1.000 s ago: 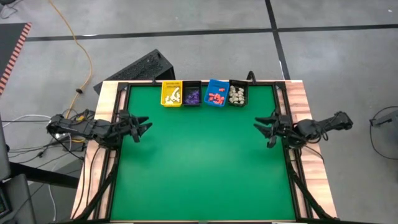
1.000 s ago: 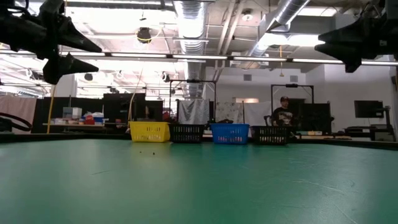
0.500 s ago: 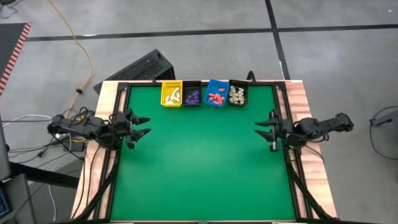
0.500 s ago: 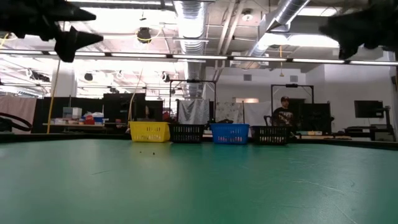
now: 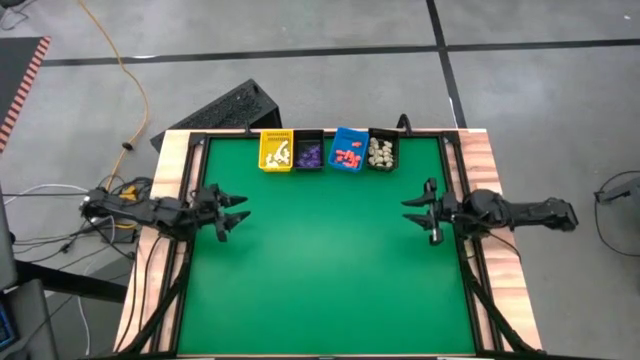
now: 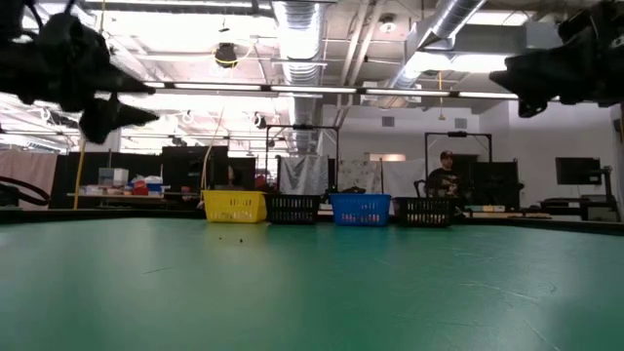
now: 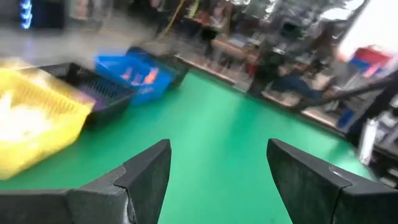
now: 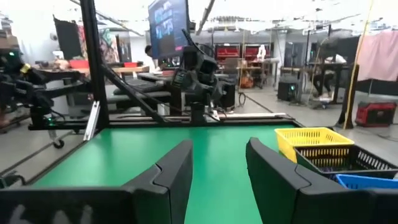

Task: Sort Halloween decoration
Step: Return to Home Position

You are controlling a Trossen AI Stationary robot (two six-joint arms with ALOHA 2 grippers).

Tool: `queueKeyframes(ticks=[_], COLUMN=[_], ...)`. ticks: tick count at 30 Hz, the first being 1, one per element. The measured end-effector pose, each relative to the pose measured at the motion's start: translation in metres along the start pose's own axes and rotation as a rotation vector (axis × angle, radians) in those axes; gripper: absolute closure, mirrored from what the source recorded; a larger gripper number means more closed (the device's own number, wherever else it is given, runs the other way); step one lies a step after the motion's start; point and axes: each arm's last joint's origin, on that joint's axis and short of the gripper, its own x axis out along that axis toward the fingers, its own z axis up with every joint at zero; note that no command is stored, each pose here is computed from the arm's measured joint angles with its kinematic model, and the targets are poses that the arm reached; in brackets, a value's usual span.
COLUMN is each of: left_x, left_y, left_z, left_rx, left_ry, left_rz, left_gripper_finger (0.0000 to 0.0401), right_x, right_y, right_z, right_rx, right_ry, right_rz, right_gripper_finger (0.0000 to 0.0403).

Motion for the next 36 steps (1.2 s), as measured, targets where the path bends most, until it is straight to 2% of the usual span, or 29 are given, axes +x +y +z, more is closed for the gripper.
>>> queueKeyframes(ticks=[3, 16, 22, 24, 32, 36], left_x=[0.003, 0.001, 0.001, 0.001, 0.0, -0.002], left_y=[-0.003, -0.001, 0.0, 0.0, -0.009, -0.012], left_z=[0.0, 0.0, 0.0, 0.001, -0.002, -0.004], left_rx=[0.046, 0.057, 0.063, 0.036, -0.001, 0.017], left_ry=[-0.02, -0.021, -0.035, -0.043, 0.059, 0.112], left_rz=[-0.053, -0.039, 0.004, 0.003, -0.307, -0.415], left_gripper_finger=[0.0145, 0.0145, 0.0145, 0.0145, 0.0145, 0.0145], right_x=[0.0, -0.001, -0.001, -0.001, -0.001, -0.001], right_y=[-0.004, -0.018, -0.02, -0.02, -0.02, -0.021], right_z=[-0.001, -0.002, -0.001, -0.001, -0.007, -0.009], right_rx=[0.008, -0.015, -0.05, -0.053, -0.043, -0.041], right_ry=[0.007, 0.02, 0.011, 0.014, 0.073, 0.09], right_rz=[-0.02, -0.052, -0.073, -0.073, -0.076, -0.081], right_gripper_finger=[0.0227, 0.0227, 0.0227, 0.0227, 0.0227, 0.0227])
